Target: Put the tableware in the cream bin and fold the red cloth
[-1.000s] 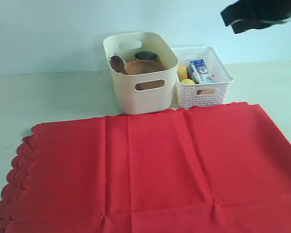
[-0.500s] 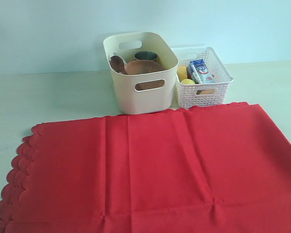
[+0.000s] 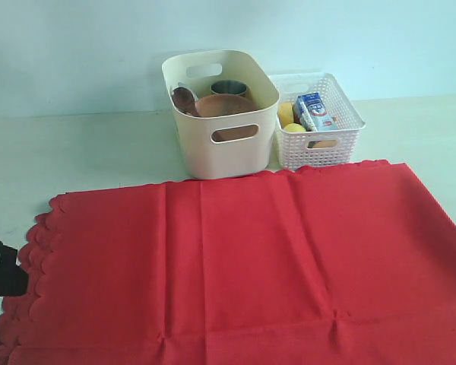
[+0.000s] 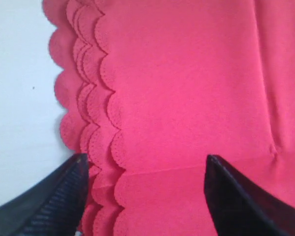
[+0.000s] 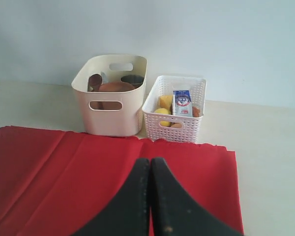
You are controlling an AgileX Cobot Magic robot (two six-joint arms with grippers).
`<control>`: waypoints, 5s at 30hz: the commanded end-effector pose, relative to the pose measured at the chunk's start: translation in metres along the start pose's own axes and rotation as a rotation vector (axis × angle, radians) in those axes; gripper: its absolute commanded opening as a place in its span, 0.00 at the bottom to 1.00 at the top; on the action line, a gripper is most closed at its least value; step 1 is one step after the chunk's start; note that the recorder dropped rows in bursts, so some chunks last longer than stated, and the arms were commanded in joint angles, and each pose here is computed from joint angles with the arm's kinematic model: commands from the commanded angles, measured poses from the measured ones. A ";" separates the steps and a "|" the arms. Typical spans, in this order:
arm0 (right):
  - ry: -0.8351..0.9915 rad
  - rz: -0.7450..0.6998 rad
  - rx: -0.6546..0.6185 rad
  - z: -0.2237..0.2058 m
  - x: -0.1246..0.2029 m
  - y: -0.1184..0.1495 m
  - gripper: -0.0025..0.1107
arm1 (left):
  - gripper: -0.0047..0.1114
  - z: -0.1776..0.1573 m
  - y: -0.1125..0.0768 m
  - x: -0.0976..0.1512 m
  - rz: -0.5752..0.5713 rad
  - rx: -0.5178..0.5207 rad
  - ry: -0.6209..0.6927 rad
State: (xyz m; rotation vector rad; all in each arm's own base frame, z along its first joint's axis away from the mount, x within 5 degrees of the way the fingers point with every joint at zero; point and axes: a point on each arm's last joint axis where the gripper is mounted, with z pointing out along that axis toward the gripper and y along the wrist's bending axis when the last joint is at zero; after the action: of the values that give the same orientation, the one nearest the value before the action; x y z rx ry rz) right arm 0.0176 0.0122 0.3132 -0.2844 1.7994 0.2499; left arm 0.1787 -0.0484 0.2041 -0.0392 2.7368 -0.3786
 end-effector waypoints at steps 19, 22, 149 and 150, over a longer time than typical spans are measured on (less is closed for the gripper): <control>-0.071 0.017 -0.022 -0.019 0.010 0.004 0.02 | 0.68 0.081 0.052 -0.032 -0.212 0.046 0.267; -0.071 0.015 -0.022 -0.019 0.010 0.004 0.02 | 0.68 0.086 0.052 -0.033 -0.206 0.057 0.279; 1.120 0.120 -0.065 0.254 0.153 0.021 0.34 | 0.75 0.095 -0.281 -0.045 0.581 0.679 0.113; 1.107 0.121 -0.069 0.253 0.149 0.021 0.37 | 0.77 0.092 -0.282 -0.046 0.589 0.683 0.106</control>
State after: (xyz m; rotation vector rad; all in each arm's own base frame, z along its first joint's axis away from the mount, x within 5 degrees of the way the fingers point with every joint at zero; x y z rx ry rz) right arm 0.2185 0.1073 0.1095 -0.3484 2.8439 0.2639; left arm 0.2496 -0.3382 0.2005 0.9503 2.4593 -1.0947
